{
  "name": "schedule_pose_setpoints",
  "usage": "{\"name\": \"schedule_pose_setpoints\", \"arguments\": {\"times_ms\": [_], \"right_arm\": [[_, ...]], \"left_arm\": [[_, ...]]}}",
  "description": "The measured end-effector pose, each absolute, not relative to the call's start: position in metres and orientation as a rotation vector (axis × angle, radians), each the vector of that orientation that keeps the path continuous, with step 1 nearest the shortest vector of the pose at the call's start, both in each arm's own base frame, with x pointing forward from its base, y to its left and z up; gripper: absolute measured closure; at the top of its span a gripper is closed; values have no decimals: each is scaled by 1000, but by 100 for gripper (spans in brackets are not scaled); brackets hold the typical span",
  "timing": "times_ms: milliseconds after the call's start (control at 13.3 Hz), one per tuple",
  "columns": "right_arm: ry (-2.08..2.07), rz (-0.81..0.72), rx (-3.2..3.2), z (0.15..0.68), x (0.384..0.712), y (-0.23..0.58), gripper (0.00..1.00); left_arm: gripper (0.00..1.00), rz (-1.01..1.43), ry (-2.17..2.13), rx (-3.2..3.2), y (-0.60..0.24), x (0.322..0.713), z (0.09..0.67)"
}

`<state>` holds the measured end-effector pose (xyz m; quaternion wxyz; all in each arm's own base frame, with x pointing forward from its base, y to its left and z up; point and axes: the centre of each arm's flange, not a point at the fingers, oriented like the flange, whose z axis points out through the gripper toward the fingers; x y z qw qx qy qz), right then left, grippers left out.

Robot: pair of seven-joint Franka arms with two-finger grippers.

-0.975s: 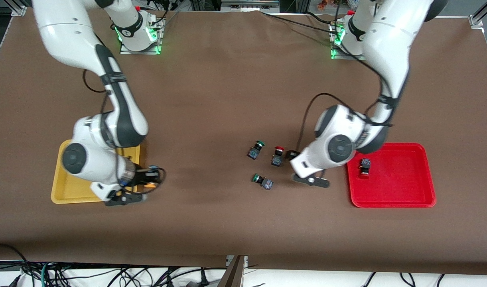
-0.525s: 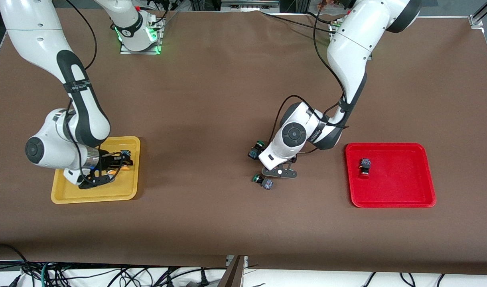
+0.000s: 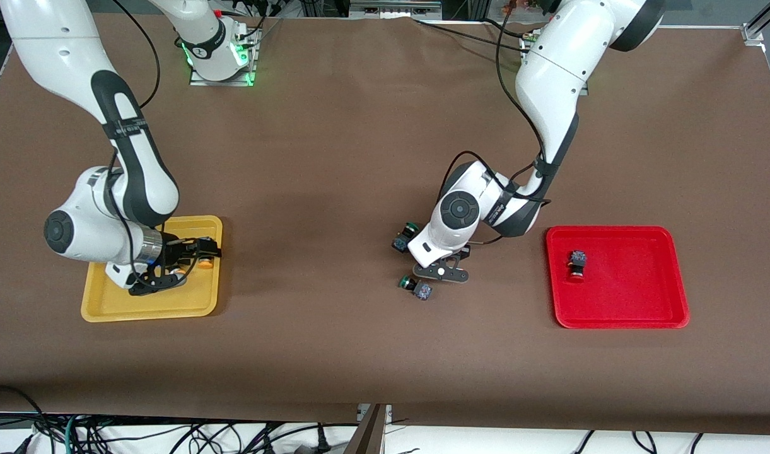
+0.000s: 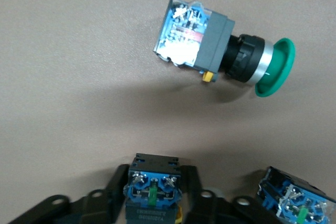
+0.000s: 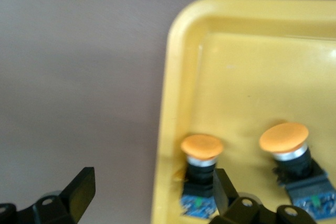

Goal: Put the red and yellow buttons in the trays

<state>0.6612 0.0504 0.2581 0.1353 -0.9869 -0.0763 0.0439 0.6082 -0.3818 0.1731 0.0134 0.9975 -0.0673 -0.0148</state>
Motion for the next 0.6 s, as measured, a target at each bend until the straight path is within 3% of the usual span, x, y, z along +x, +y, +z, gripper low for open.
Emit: {"name": "schedule_pose_setpoints", "arguments": {"times_ms": [300, 600], "right_arm": [[-89, 126, -2918, 363, 657, 123, 0], [-76, 123, -3015, 468, 619, 137, 0]], "left_arm": [[59, -87, -187, 3137, -369, 614, 178], [59, -88, -86, 3172, -293, 660, 253]]}}
